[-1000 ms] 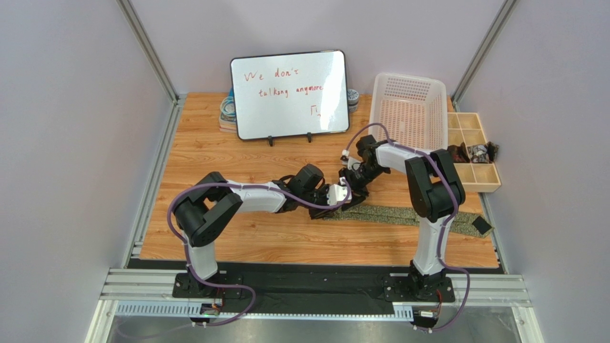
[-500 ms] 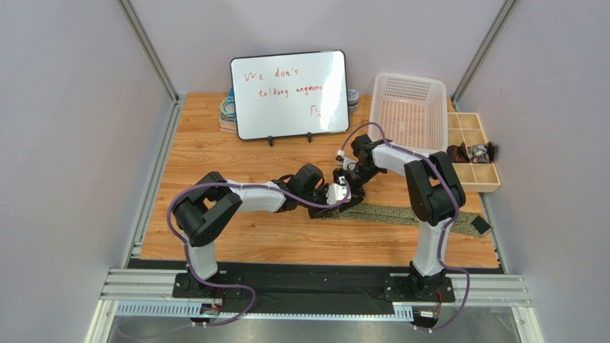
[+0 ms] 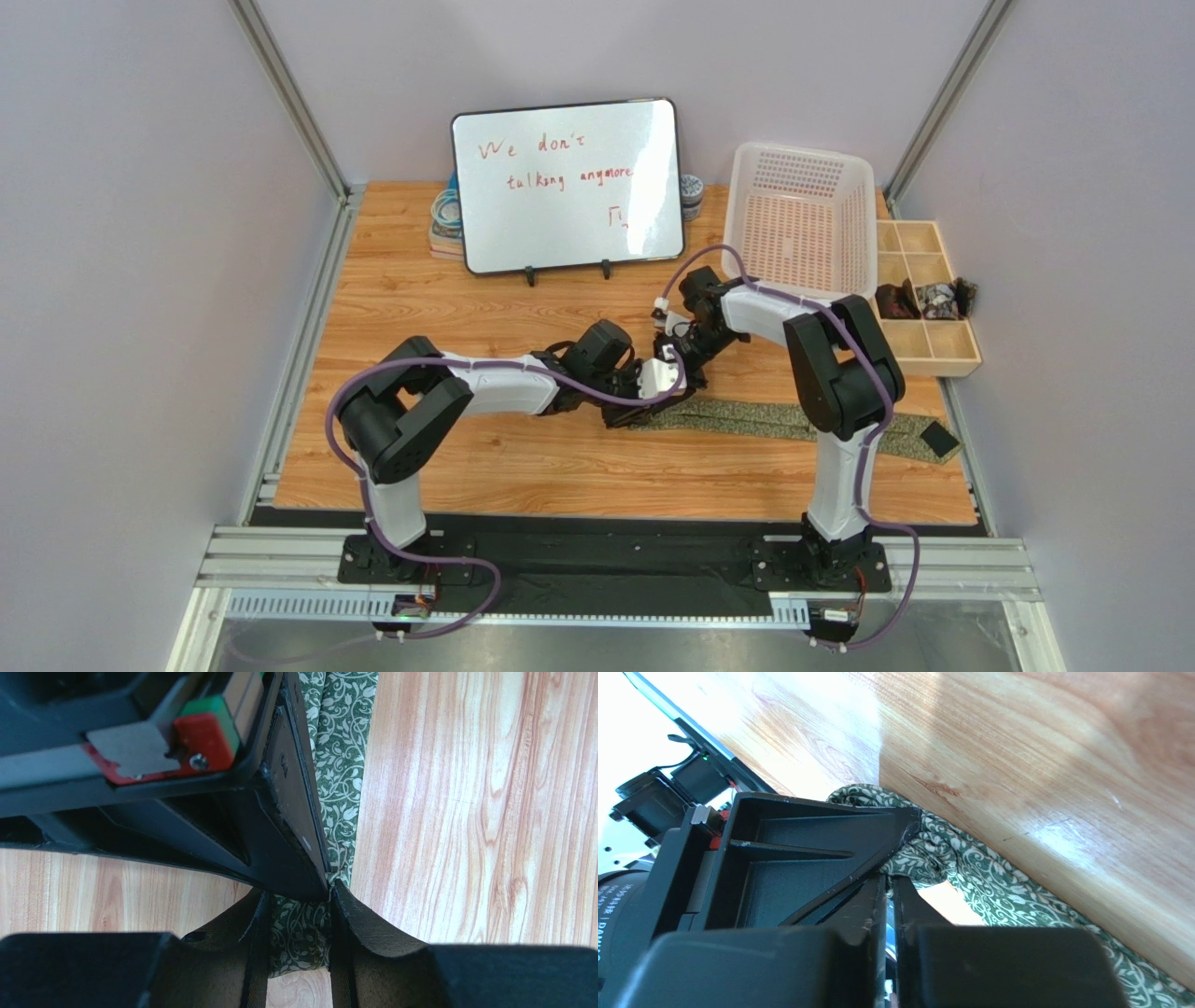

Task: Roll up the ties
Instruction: Roll the tie at the center of the board.

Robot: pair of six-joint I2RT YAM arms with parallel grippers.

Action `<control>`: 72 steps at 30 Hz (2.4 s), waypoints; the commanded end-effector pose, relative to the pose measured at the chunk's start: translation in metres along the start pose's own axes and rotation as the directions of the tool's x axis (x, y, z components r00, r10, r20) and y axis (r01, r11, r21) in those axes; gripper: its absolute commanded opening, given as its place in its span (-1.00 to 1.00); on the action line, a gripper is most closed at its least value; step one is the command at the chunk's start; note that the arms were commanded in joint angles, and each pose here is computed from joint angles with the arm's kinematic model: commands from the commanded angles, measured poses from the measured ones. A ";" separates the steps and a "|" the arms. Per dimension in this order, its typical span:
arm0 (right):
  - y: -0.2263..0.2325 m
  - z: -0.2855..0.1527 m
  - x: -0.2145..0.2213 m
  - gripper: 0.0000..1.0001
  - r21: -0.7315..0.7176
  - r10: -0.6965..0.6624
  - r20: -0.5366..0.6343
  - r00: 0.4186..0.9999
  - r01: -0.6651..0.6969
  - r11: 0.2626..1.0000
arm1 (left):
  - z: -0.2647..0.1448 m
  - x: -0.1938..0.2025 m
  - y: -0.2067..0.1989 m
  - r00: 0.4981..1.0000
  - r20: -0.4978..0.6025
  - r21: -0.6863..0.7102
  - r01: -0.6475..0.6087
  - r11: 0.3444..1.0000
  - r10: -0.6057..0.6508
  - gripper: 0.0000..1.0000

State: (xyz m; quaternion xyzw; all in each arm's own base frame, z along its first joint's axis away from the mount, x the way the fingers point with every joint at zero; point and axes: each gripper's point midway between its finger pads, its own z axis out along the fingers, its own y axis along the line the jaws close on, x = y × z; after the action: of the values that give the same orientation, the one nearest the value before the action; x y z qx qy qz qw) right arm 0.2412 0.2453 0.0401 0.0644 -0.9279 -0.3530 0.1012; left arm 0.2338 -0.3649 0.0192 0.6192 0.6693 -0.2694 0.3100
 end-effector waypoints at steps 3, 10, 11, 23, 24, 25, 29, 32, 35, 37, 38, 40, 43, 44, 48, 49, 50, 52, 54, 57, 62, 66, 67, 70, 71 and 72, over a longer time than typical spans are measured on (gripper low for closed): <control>-0.018 0.013 -0.007 -1.00 0.058 -0.017 0.023 1.000 0.016 0.998 | -0.001 0.036 -0.015 0.991 -0.120 0.022 0.056 0.998 -0.053 -0.53; -0.041 -0.012 -0.007 -1.00 0.158 -0.007 0.091 0.996 -0.007 0.987 | -0.005 0.038 -0.014 0.990 -0.125 0.004 0.061 0.998 -0.060 -0.48; -0.044 -0.014 -0.007 -1.00 0.169 -0.007 0.097 0.995 -0.009 0.986 | -0.005 0.038 -0.014 0.990 -0.124 0.003 0.062 0.998 -0.061 -0.46; -0.093 -0.018 -0.007 -1.00 0.374 -0.006 0.096 0.995 -0.030 0.927 | -0.005 0.040 -0.012 0.989 -0.141 -0.001 0.055 0.999 -0.054 -0.29; -0.097 -0.019 -0.007 -1.00 0.391 -0.005 0.097 0.995 -0.034 0.920 | -0.005 0.041 -0.012 0.988 -0.143 0.002 0.056 0.998 -0.055 -0.23; -0.098 -0.019 -0.007 -1.00 0.394 -0.005 0.096 0.995 -0.033 0.918 | -0.005 0.040 -0.012 0.989 -0.141 0.001 0.054 0.999 -0.053 -0.21; -0.108 -0.016 -0.007 -1.00 0.423 0.014 0.082 0.997 -0.048 0.905 | -0.008 0.036 -0.012 0.991 -0.123 0.008 0.062 0.998 -0.061 -0.05; -0.114 -0.014 -0.007 -1.00 0.444 0.021 0.072 0.997 -0.051 0.895 | -0.011 0.031 -0.012 0.993 -0.100 0.005 0.065 0.998 -0.064 0.04; -0.120 -0.012 -0.005 -1.00 0.463 0.030 0.056 0.998 -0.052 0.885 | -0.016 0.025 -0.009 0.994 -0.073 -0.005 0.077 0.997 -0.078 0.15; -0.123 -0.012 -0.003 -1.00 0.472 0.037 0.049 0.998 -0.056 0.880 | -0.020 0.022 -0.007 0.995 -0.055 -0.020 0.084 0.996 -0.085 0.22; -0.123 -0.012 -0.002 -1.00 0.477 0.039 0.043 0.998 -0.055 0.877 | -0.022 0.020 -0.006 0.995 -0.046 -0.021 0.086 0.996 -0.087 0.23; -0.125 -0.011 -0.001 -1.00 0.479 0.043 0.037 0.998 -0.055 0.876 | -0.025 0.021 -0.007 0.995 -0.036 -0.026 0.088 0.996 -0.089 0.25; -0.124 -0.009 -0.002 -1.00 0.476 0.045 0.033 0.998 -0.055 0.878 | -0.024 0.015 -0.005 0.997 -0.004 -0.029 0.077 0.997 -0.077 0.25; -0.123 -0.008 -0.004 -1.00 0.474 0.040 0.030 0.999 -0.050 0.879 | -0.023 0.013 -0.005 0.997 0.003 -0.028 0.073 0.997 -0.073 0.25; -0.119 -0.002 -0.004 -1.00 0.464 0.036 0.014 0.999 -0.038 0.885 | -0.024 -0.006 -0.003 0.997 0.076 -0.017 0.032 0.999 -0.030 0.24; -0.119 0.000 -0.005 -1.00 0.462 0.036 0.011 0.999 -0.037 0.886 | -0.025 -0.010 -0.003 0.996 0.091 -0.015 0.016 1.000 -0.014 0.25; -0.118 0.002 -0.005 -1.00 0.458 0.033 0.003 0.999 -0.031 0.888 | -0.024 -0.016 -0.002 0.994 0.113 -0.015 0.004 1.000 -0.002 0.25; -0.115 0.005 -0.005 -1.00 0.449 0.030 -0.006 1.000 -0.024 0.893 | -0.021 -0.022 0.002 0.992 0.125 -0.016 -0.008 1.000 0.010 0.25; -0.112 0.008 -0.006 -1.00 0.434 0.030 -0.013 0.999 -0.021 0.901 | -0.019 -0.029 0.005 0.990 0.141 -0.014 -0.020 1.000 0.022 0.23; -0.104 0.013 -0.008 -1.00 0.407 0.015 -0.018 1.000 -0.006 0.913 | -0.019 -0.041 0.006 0.984 0.172 -0.010 -0.040 0.999 0.041 0.20; -0.094 0.016 -0.013 -1.00 0.374 -0.008 -0.018 1.000 0.014 0.927 | -0.013 -0.050 0.001 0.978 0.194 0.009 -0.081 0.997 0.078 0.18; -0.094 0.016 -0.014 -1.00 0.371 -0.016 -0.020 1.000 0.022 0.928 | -0.004 -0.048 -0.001 0.980 0.184 0.028 -0.087 0.996 0.080 0.18; -0.094 0.017 -0.013 -1.00 0.370 -0.012 -0.022 1.000 0.020 0.929 | -0.003 -0.048 -0.003 0.980 0.184 0.035 -0.089 0.995 0.081 0.18; -0.094 0.017 -0.014 -1.00 0.370 -0.012 -0.022 1.000 0.020 0.929 | -0.003 -0.046 -0.004 0.980 0.182 0.043 -0.088 0.995 0.079 0.18; -0.095 0.017 -0.014 -1.00 0.371 -0.010 -0.021 1.000 0.017 0.928 | -0.002 -0.045 -0.005 0.981 0.178 0.049 -0.085 0.995 0.075 0.18; -0.094 0.017 -0.014 -1.00 0.374 -0.013 -0.020 1.000 0.020 0.927 | -0.004 -0.046 -0.006 0.981 0.181 0.053 -0.085 0.995 0.074 0.18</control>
State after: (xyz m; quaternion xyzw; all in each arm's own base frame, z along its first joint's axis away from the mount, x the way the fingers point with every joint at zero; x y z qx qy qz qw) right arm 0.2347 0.2015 0.0150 0.0439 -0.9581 -0.2411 0.1486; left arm 0.2279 -0.3756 0.0371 0.6133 0.6439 -0.3111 0.3354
